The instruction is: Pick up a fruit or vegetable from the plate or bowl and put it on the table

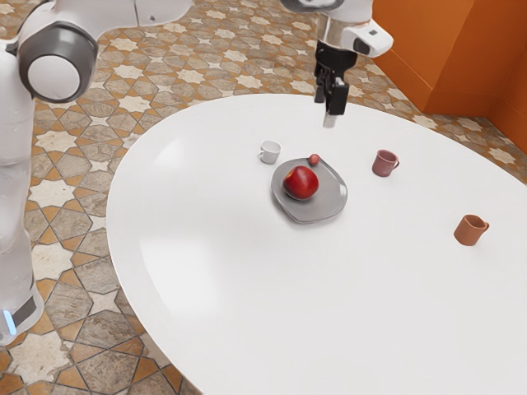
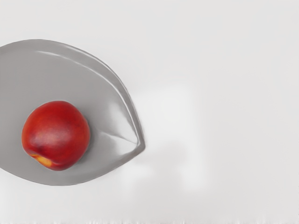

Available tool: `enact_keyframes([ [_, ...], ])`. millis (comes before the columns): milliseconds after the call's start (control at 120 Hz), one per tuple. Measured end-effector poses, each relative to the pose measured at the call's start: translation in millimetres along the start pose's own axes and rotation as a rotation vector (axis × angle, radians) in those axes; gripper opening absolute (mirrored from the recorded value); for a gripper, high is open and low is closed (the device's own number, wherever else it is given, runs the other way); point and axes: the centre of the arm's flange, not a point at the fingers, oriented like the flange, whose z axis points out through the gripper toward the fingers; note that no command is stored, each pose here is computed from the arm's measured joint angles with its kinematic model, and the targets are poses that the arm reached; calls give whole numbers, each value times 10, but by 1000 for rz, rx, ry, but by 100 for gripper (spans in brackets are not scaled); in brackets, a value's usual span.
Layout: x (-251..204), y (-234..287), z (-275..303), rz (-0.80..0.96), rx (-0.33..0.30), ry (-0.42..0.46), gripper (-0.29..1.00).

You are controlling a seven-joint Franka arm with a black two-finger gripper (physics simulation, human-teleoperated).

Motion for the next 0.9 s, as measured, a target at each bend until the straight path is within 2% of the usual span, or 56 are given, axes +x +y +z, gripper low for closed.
enact_keyframes([
  [175, -26, -178, 73, -29, 22, -35, 70],
  [325, -136, -881, 265, -144, 57, -88, 70],
  [475, -364, -1400, 309, -182, 68, -125, 70],
  [692, -542, -1498, 125, -6, 114, -155, 70],
  [900, -581, -1840, 351, 128, 101, -203, 70],
])
